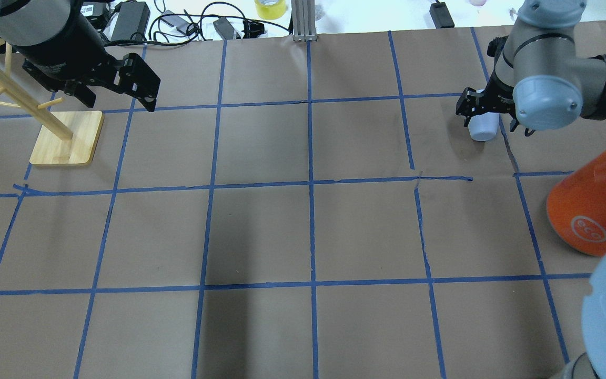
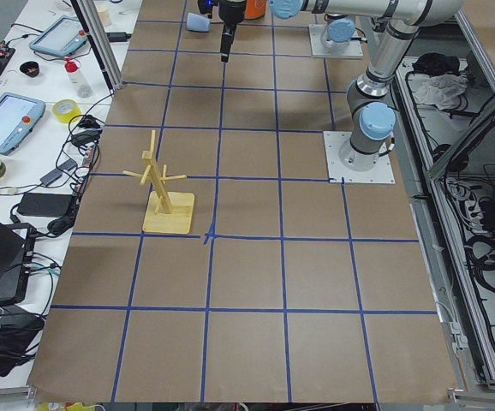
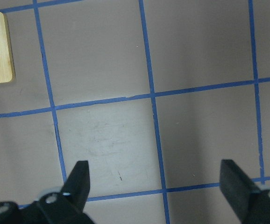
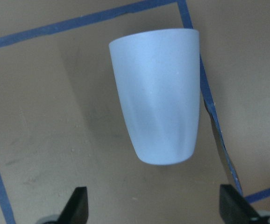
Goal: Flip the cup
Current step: 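Lower the right gripper onto the upside-down pale blue cup and grasp it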
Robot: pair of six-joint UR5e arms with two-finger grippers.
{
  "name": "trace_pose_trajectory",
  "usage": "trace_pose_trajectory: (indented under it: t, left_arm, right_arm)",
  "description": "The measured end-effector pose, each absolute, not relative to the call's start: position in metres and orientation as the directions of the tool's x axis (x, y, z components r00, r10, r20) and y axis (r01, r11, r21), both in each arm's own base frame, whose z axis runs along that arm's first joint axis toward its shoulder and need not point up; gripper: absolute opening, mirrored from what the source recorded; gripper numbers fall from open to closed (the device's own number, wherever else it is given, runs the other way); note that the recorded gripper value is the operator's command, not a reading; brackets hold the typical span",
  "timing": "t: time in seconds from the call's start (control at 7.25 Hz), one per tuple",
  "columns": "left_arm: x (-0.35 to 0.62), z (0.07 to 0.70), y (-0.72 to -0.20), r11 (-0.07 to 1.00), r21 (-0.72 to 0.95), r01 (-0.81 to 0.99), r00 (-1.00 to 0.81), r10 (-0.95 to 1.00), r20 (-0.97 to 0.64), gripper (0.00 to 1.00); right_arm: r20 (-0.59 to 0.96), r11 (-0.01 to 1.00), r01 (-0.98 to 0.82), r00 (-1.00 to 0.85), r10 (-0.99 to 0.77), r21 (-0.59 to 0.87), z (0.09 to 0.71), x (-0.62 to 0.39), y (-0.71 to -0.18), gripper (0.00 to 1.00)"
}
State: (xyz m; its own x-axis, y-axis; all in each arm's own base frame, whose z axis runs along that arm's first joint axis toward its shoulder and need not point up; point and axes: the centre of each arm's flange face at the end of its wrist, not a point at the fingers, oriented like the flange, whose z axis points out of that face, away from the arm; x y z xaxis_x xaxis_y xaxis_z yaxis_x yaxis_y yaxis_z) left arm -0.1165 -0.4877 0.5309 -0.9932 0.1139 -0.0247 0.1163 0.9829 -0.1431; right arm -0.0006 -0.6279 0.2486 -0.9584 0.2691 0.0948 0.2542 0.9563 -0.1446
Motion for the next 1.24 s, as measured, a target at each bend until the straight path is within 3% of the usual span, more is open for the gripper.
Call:
trace_pose_trajectory:
  t: [0.55, 0.69, 0.83, 0.97, 1.1, 1.24]
  left_arm:
    - [-0.117, 0.529, -0.487, 0.983, -0.141, 0.116, -0.993, 0.113, -0.023, 1.0]
    - [-0.117, 0.529, -0.487, 0.983, -0.141, 0.116, -0.993, 0.114, -0.024, 1.0]
    - [-0.117, 0.529, -0.487, 0.983, -0.141, 0.116, -0.993, 0.114, -0.024, 1.0]
    - [-0.117, 0.529, -0.487, 0.983, -0.141, 0.116, -0.993, 0.114, -0.024, 1.0]
    - [-0.116, 0.529, -0.487, 0.983, -0.141, 0.116, -0.993, 0.114, -0.023, 1.0]
    - [-0.116, 0.529, -0.487, 0.983, -0.141, 0.116, -0.993, 0.114, -0.023, 1.0]
  right_arm:
    - [0.102, 0.945, 0.29, -0.946, 0.307, -0.153, 0.192, -0.033, -0.657, 1.0]
    - [0.099, 0.944, 0.296, -0.945, 0.311, -0.147, 0.187, -0.036, -0.659, 0.83]
    - [0.092, 0.943, 0.298, -0.945, 0.313, -0.152, 0.188, -0.037, -0.661, 0.39]
    - [0.068, 0.94, 0.299, -0.947, 0.313, -0.162, 0.193, -0.036, -0.666, 0.15]
    - [0.039, 0.939, 0.298, -0.95, 0.309, -0.172, 0.198, -0.035, -0.67, 0.05]
    - [0.026, 0.942, 0.282, -0.956, 0.291, -0.185, 0.205, -0.034, -0.673, 0.05]
